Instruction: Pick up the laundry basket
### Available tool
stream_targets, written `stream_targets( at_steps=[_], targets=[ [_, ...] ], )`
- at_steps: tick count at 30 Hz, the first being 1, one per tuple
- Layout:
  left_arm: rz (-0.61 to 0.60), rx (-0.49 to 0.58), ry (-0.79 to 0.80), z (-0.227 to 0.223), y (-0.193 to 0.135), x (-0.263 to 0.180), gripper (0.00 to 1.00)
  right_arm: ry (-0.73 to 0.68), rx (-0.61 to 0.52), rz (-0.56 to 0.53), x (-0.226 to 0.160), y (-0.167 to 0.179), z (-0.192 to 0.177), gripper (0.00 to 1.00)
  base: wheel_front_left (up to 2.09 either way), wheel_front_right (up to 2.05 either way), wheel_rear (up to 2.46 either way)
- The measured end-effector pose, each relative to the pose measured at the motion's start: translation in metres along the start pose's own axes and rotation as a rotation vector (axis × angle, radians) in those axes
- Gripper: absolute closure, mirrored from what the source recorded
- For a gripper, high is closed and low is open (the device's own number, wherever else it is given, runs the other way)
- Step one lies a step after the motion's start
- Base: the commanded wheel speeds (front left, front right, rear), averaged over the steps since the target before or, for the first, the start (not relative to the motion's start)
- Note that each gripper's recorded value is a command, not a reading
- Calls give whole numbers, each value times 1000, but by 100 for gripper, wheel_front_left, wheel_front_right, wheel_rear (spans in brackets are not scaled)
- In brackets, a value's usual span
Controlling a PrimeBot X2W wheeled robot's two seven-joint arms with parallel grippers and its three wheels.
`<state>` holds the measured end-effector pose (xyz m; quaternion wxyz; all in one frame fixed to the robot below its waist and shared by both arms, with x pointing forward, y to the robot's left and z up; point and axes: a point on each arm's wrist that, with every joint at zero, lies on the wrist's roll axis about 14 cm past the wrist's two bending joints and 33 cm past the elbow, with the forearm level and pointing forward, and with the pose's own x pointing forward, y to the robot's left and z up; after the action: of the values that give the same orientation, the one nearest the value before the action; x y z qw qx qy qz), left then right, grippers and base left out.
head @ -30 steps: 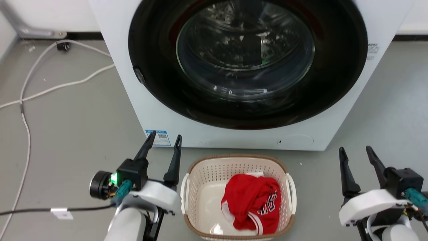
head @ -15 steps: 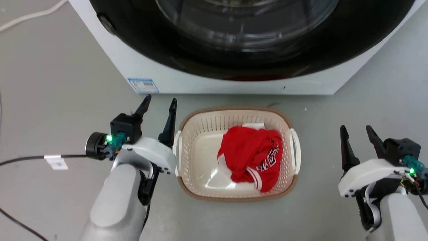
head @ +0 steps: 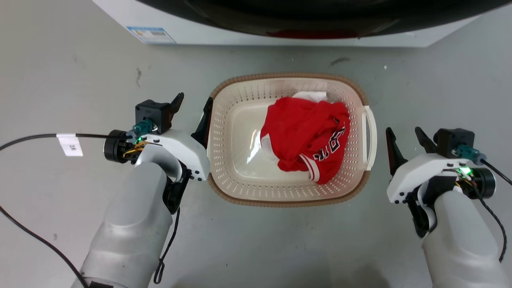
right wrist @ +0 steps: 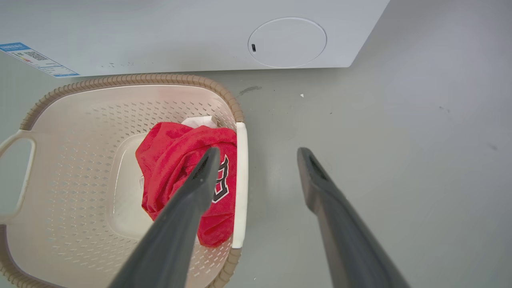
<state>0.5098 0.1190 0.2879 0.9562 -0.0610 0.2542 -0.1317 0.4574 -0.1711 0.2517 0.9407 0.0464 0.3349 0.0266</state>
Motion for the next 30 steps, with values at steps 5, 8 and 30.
stream_targets(
  at_steps=[5,8,30],
  targets=[
    [-1,-29,125,-40,7,9,0,83,4,19,18,6,-27,0,0,0,0],
    [-11,-37,192,-59,7,12,0,126,9,25,25,7,-40,0,0,0,0],
    [-48,-29,453,-127,17,30,0,387,20,41,55,9,-93,0,0,0,0]
  ],
)
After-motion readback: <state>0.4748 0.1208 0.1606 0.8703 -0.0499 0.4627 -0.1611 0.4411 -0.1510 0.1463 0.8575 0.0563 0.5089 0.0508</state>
